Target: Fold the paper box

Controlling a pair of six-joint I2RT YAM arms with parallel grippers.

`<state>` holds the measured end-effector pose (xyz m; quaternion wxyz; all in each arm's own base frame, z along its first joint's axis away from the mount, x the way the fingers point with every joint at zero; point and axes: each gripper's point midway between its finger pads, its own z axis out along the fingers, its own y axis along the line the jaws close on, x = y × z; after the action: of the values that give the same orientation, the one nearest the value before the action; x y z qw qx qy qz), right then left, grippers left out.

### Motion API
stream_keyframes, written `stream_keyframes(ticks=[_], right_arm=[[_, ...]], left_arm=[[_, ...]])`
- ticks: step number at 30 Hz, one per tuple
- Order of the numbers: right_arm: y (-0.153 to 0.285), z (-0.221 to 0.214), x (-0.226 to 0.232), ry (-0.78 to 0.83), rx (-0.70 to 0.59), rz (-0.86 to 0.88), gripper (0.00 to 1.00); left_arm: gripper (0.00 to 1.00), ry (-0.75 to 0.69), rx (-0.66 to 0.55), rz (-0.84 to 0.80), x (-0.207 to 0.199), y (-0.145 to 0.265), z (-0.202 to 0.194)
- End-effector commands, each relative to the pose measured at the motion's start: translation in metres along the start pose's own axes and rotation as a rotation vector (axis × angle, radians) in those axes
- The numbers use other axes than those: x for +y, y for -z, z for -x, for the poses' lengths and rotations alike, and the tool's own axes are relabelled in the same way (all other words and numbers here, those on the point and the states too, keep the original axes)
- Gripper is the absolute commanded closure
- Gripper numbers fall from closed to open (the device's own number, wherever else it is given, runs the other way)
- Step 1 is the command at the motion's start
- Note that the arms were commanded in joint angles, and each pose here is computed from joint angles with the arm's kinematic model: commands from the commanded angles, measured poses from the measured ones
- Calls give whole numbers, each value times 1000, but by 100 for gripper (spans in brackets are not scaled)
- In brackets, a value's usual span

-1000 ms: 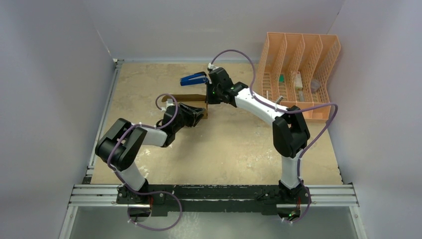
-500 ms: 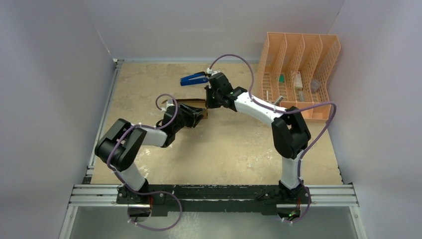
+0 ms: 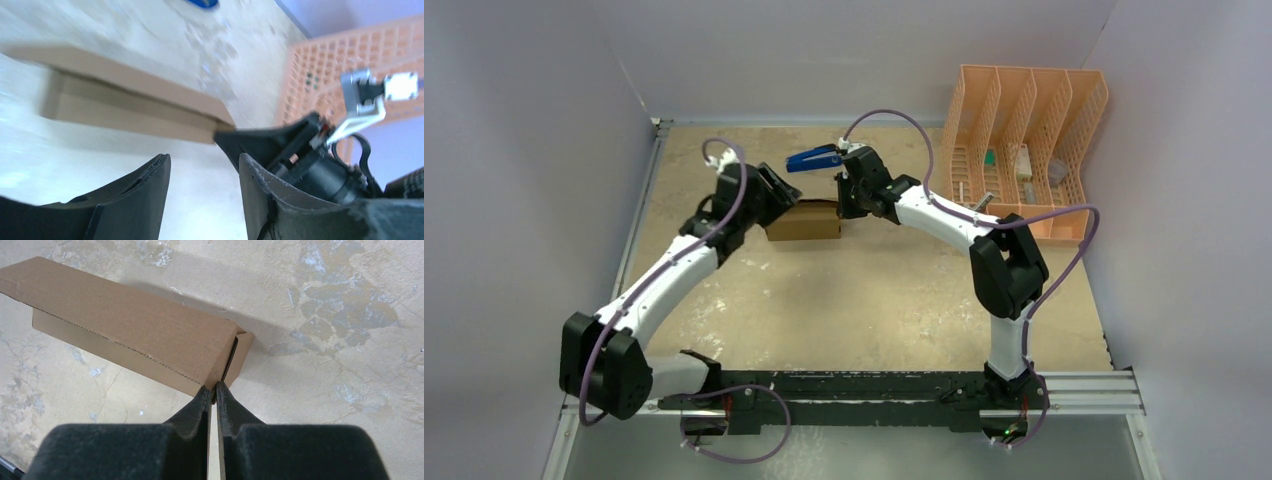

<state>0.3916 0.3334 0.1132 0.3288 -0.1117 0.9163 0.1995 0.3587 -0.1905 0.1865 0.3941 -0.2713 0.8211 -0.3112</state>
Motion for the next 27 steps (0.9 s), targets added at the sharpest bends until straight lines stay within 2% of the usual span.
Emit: stream_keyframes(ticks=[1, 4, 10, 19, 27], right_arm=[[9, -12, -9, 28, 43, -28, 91], [9, -14, -9, 33, 51, -28, 92], [11, -15, -9, 40, 56, -23, 92], [11, -17, -9, 57, 64, -21, 93], [12, -20, -7, 64, 76, -3, 94]], left_arm=[[47, -316, -13, 310, 71, 43, 55], [46, -447, -43, 420, 87, 58, 85], [44, -658, 39, 559, 109, 61, 104], [42, -894, 104, 438, 111, 39, 98], [43, -1085, 77, 264, 92, 5, 100]])
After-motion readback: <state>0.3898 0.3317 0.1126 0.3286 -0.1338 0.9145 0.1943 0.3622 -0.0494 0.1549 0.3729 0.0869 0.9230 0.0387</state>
